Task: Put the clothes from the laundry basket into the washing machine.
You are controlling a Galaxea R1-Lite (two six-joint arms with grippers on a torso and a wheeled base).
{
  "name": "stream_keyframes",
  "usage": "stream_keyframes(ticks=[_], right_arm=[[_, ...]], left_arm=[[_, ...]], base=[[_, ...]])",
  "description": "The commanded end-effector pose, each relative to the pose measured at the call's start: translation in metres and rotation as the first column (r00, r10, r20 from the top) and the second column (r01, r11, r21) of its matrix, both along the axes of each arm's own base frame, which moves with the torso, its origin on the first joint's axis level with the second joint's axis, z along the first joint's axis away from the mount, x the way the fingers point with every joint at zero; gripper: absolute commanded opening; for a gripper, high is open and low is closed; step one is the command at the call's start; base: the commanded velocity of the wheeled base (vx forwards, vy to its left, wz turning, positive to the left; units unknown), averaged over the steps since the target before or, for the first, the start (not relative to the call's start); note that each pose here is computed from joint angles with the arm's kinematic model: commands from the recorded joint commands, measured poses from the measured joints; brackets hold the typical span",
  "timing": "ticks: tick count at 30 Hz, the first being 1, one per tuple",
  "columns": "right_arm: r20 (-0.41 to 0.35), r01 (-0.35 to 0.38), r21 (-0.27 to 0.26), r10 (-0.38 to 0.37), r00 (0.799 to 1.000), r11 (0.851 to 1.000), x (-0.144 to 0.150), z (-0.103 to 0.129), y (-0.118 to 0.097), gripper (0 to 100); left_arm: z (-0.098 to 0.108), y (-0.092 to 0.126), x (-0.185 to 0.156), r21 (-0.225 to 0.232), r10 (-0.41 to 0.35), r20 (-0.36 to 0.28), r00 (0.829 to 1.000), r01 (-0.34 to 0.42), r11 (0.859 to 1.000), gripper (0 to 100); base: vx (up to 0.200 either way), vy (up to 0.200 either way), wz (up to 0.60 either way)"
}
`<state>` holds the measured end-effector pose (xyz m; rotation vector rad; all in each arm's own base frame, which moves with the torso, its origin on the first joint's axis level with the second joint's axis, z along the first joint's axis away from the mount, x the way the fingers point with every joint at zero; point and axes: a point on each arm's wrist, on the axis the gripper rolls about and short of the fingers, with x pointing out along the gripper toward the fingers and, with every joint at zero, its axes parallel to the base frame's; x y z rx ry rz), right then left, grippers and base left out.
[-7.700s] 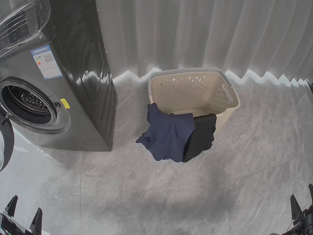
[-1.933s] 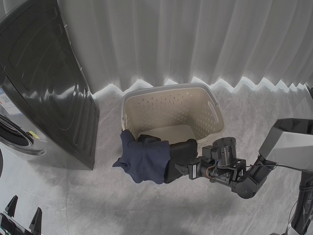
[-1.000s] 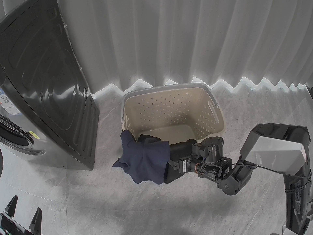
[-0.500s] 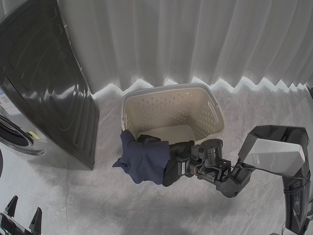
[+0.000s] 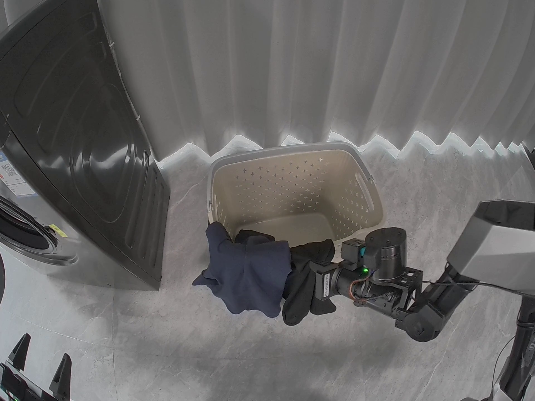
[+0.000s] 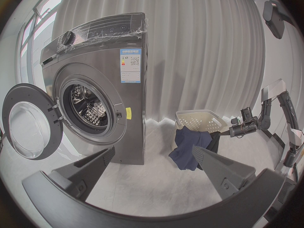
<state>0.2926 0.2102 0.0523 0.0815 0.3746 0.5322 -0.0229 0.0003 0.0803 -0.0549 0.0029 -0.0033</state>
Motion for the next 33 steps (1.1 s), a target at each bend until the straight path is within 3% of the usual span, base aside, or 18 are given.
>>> stream_keyframes(ticks=[1, 7, 12, 16, 21, 24, 25, 33], right_arm=[[0.072, -0.002, 0.061, -0.002, 0.997, 0.998, -0.022, 0.042, -0.013, 0], [0.152, -0.017, 0.12, -0.001, 0.988, 0.993, -0.038, 0.067, -0.021, 0], [0.175, -0.035, 0.14, 0.01, 0.985, 0.99, -0.052, 0.08, -0.027, 0], [0.111, -0.039, 0.091, 0.028, 0.993, 0.995, -0.062, 0.063, -0.03, 0], [-0.003, -0.022, 0.009, 0.022, 1.0, 1.0, -0.055, 0.018, -0.028, 0], [-0.013, -0.018, 0.0, 0.018, 1.0, 1.0, -0.049, 0.003, -0.026, 0], [-0.012, -0.018, 0.001, 0.018, 1.0, 1.0, -0.048, 0.0, -0.025, 100], [-0.026, 0.011, -0.02, -0.012, 1.0, 1.0, -0.033, -0.017, -0.026, 100]], left_arm=[[-0.005, 0.0, 0.0, 0.0, 0.0, 0.0, 1.0, 0.0, 1.0, 100], [-0.005, 0.0, 0.0, 0.0, 0.0, 0.0, 1.0, 0.0, 1.0, 100], [-0.005, 0.0, 0.0, 0.0, 0.0, 0.0, 1.0, 0.0, 1.0, 100], [-0.005, 0.0, 0.0, 0.0, 0.0, 0.0, 1.0, 0.0, 1.0, 100], [-0.005, 0.0, 0.0, 0.0, 0.0, 0.0, 1.0, 0.0, 1.0, 100], [-0.005, 0.0, 0.0, 0.0, 0.0, 0.001, 1.0, 0.0, 1.0, 100], [-0.005, 0.0, 0.0, 0.0, 0.0, 0.0, 1.0, 0.0, 1.0, 100], [-0.005, 0.0, 0.0, 0.0, 0.0, 0.0, 1.0, 0.0, 1.0, 100]], base=[[0.0, 0.0, 0.0], [0.0, 0.0, 0.0], [0.0, 0.0, 0.0], [0.0, 0.0, 0.0], [0.0, 0.0, 0.0], [0.0, 0.0, 0.0], [0.0, 0.0, 0.0], [0.0, 0.0, 0.0]])
